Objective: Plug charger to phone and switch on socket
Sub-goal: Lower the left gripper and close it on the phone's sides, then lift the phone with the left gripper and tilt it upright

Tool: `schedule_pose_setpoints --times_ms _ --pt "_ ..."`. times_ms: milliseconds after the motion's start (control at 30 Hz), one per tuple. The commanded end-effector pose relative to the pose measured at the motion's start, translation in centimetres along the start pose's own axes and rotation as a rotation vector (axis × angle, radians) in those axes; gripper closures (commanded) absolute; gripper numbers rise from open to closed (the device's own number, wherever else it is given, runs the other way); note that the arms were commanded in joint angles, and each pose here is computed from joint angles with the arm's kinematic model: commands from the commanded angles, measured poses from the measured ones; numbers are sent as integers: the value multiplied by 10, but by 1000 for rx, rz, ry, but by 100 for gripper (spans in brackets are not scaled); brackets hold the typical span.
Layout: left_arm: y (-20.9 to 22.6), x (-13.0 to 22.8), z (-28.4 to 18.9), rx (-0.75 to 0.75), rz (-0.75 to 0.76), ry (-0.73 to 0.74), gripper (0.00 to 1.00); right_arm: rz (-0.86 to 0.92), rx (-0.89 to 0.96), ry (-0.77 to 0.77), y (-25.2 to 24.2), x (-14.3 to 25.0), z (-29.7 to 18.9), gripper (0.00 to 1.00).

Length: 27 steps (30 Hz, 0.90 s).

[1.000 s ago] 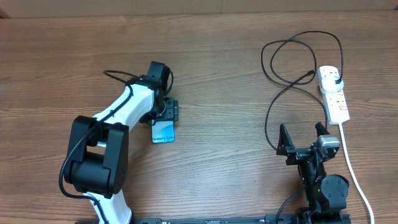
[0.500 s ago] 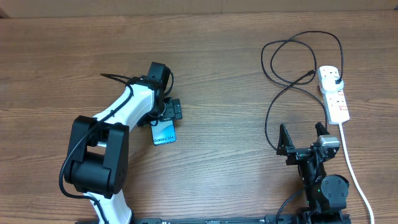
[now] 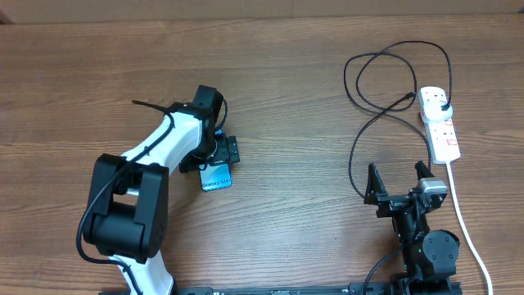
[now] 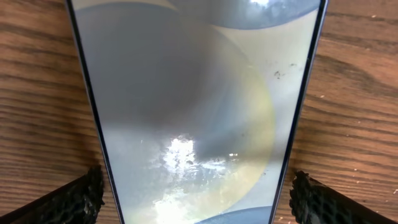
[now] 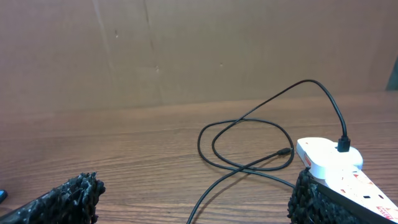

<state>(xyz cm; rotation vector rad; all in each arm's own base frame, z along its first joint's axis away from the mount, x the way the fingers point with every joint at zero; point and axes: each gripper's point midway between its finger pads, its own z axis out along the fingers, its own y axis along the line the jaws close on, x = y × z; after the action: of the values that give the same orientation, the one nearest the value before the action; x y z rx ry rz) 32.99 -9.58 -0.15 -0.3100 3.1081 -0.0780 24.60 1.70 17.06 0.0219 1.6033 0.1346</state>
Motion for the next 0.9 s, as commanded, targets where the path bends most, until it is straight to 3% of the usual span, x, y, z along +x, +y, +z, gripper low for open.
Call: schedule_pose_setpoints --times_ms 0,600,867 --pt "0 29 29 24 -20 111 0 -1 3 -5 -1 1 0 0" --pt "-3 21 30 31 -62 81 15 -1 3 -5 -1 2 0 0" --pt "-17 29 27 116 -71 132 21 -1 3 -5 -1 1 0 0"
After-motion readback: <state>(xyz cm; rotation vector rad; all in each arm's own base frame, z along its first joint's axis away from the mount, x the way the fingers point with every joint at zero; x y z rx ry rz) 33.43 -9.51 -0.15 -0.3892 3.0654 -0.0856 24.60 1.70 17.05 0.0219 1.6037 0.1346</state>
